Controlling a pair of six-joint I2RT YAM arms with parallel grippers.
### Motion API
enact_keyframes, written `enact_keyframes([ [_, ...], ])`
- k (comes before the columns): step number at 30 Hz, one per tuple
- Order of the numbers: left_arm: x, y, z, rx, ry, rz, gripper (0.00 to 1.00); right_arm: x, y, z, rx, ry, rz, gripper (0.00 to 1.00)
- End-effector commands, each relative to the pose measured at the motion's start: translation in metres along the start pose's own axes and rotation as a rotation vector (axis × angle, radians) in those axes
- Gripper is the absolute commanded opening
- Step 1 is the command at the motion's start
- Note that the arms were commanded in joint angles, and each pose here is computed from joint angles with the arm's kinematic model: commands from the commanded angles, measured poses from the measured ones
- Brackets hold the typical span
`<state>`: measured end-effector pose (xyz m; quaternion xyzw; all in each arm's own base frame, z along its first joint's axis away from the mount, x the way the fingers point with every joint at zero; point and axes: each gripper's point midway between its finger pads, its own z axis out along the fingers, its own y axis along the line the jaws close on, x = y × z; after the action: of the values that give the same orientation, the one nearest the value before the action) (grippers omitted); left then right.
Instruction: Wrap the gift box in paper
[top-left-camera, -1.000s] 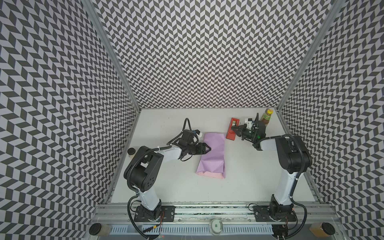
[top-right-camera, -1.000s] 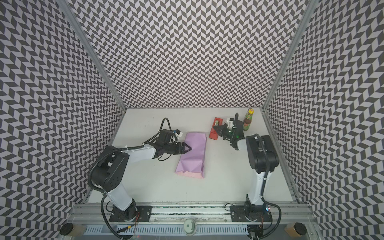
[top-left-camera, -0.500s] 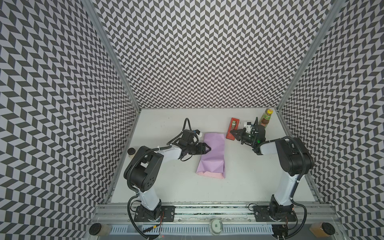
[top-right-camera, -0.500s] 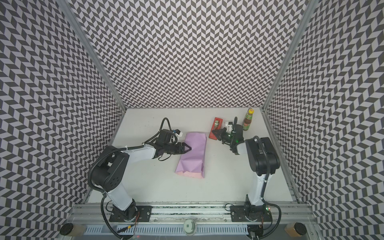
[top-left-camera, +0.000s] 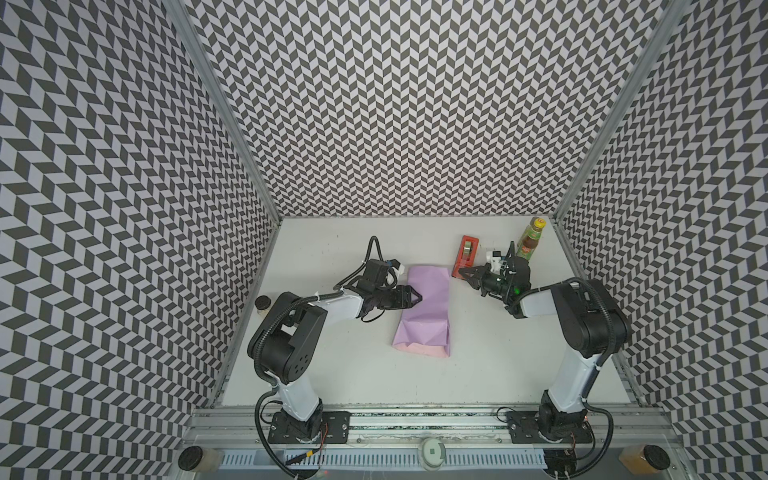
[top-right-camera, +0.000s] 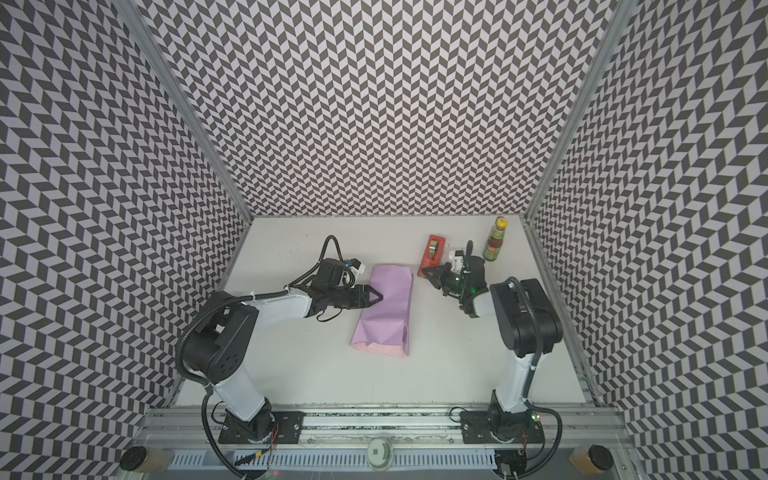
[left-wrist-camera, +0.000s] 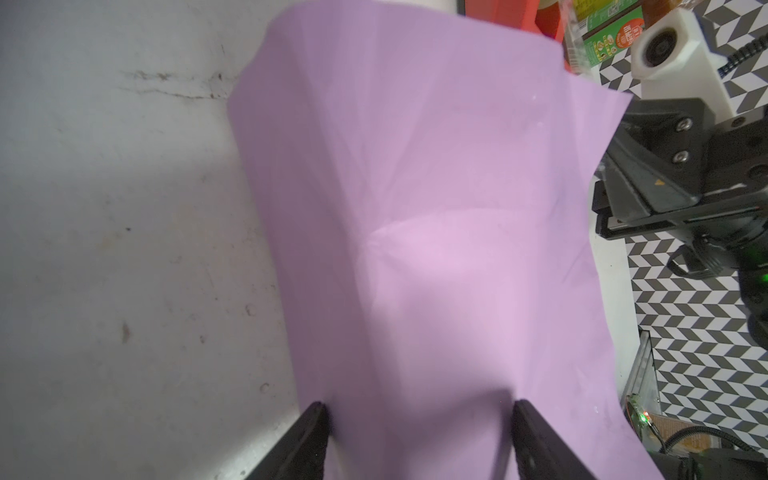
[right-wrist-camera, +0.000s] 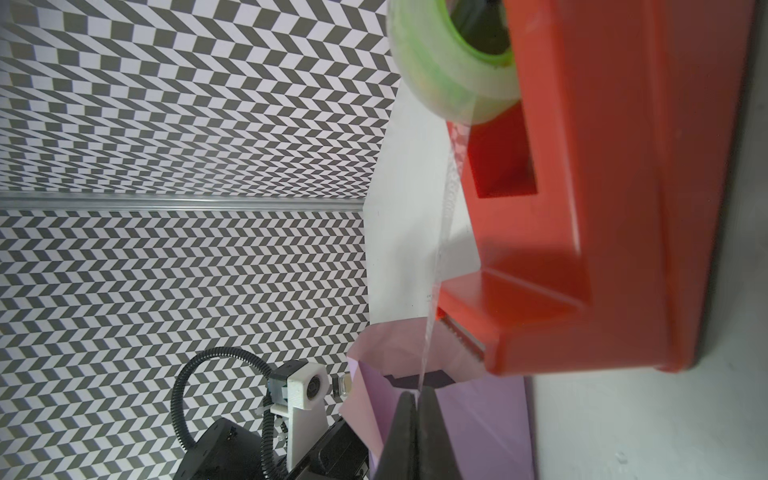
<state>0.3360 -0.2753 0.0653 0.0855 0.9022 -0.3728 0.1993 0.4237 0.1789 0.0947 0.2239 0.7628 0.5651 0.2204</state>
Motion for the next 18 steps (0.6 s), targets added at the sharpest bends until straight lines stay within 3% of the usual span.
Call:
enact_keyframes([
  [1, 0.062, 0.064, 0.009, -0.241, 0.174, -0.085, 0.68, 0.016, 0.023, -0.002, -0.068, 0.043, -0.061, 0.0],
  [18, 0.061, 0.062, 0.008, -0.24, 0.169, -0.082, 0.67, 0.023, -0.008, 0.003, 0.003, 0.044, -0.053, 0.0],
])
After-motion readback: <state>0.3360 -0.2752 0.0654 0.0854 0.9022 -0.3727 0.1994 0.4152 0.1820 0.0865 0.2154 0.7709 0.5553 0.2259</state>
